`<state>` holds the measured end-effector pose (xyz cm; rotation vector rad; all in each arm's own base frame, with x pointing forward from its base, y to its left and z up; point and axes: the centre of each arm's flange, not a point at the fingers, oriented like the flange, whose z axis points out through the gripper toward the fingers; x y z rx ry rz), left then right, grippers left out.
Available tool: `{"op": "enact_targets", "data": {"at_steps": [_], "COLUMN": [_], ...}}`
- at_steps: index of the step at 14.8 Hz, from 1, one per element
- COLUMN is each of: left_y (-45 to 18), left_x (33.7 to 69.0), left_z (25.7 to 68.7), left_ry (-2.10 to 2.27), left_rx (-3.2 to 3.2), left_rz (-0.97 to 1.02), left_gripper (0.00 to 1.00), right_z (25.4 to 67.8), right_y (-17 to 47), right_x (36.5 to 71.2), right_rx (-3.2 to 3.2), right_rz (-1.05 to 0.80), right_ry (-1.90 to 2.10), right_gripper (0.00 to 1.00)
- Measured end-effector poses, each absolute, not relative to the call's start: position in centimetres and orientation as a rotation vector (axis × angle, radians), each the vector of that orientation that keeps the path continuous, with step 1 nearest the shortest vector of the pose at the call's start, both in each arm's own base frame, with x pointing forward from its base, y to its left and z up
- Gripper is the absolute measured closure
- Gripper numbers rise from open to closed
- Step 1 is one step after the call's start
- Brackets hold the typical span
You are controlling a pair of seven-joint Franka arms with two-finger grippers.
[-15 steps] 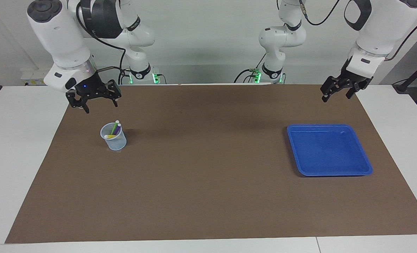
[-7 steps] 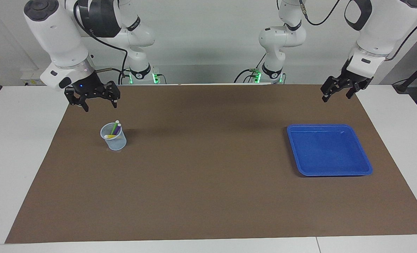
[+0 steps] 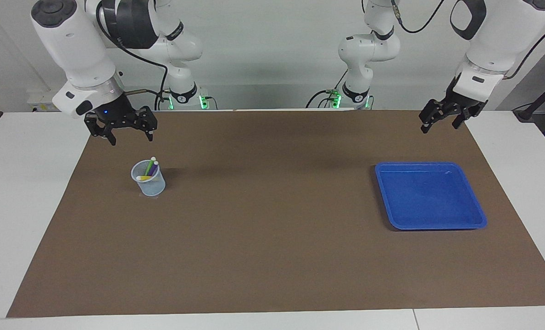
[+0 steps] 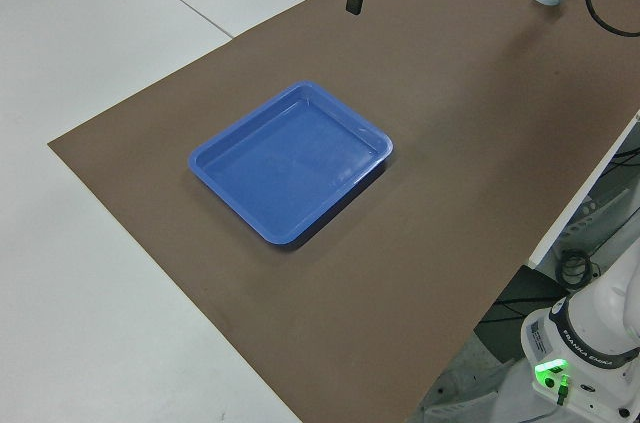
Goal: Transfer and insert pens with both arms
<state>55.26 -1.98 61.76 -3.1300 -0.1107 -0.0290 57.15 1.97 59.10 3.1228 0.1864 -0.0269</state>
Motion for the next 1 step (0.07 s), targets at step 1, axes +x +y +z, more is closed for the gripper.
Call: {"op": "enact_targets", "data": {"at_steps": [1], "left_y": [-1.98], "left_x": [55.26], "left_z": [61.76], "left_ry": [-0.111], "left_rx": [-3.13], "left_rz": [-0.029], "left_gripper": [0.0], "right_z": [59.1], "right_y": [1.97], "right_x": [57.15], "right_rx": [3.123], "right_rz": [-0.027], "right_ry": [0.186], "right_gripper": [0.0]}}
